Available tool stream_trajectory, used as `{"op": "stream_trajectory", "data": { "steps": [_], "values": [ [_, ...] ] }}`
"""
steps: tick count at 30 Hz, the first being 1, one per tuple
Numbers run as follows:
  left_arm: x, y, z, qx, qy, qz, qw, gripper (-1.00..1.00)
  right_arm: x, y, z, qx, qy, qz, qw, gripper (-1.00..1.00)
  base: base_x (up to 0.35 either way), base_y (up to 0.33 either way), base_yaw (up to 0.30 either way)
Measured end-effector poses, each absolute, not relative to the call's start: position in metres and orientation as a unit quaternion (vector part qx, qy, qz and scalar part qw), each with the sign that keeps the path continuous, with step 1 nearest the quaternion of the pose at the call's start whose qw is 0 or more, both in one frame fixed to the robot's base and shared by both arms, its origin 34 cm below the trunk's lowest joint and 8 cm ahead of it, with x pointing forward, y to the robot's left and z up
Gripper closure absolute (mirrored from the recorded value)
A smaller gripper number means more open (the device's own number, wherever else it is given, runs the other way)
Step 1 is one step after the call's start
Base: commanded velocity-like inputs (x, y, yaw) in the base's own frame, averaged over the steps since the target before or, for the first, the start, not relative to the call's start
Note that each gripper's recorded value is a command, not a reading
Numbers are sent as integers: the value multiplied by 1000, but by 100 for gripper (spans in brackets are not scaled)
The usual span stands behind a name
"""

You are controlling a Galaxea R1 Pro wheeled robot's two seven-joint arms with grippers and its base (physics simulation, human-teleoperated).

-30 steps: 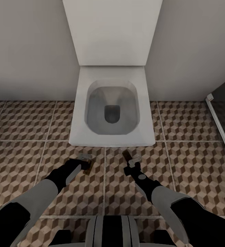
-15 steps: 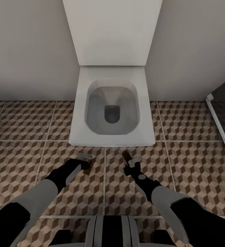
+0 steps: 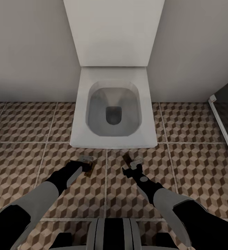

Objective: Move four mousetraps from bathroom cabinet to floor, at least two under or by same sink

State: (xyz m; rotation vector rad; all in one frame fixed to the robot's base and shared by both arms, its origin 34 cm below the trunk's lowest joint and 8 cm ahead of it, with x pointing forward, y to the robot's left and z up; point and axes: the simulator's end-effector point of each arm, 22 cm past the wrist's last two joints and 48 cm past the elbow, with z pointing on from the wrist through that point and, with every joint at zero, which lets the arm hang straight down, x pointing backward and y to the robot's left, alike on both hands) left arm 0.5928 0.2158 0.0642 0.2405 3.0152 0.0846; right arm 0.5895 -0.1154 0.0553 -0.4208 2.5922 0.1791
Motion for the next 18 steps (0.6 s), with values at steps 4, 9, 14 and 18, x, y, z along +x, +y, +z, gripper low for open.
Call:
{"op": "stream_trajectory", "data": {
  "steps": [4, 9, 14, 18],
  "values": [
    [593, 216, 64, 79, 995, 28, 58, -100, 589, -115, 55, -155, 953, 66, 252, -100, -43, 0, 0],
    [592, 216, 64, 79, 995, 28, 57, -100, 589, -115, 55, -155, 953, 66, 252, -100, -212, 0, 0],
    [592, 216, 64, 79, 995, 28, 57, -100, 589, -115, 55, -155, 953, 66, 252, -100, -298, 0, 0],
    [592, 216, 63, 79, 995, 28, 57, -100, 589, -115, 55, -155, 953, 66, 252, -100, -323, 0, 0]
  ]
}}
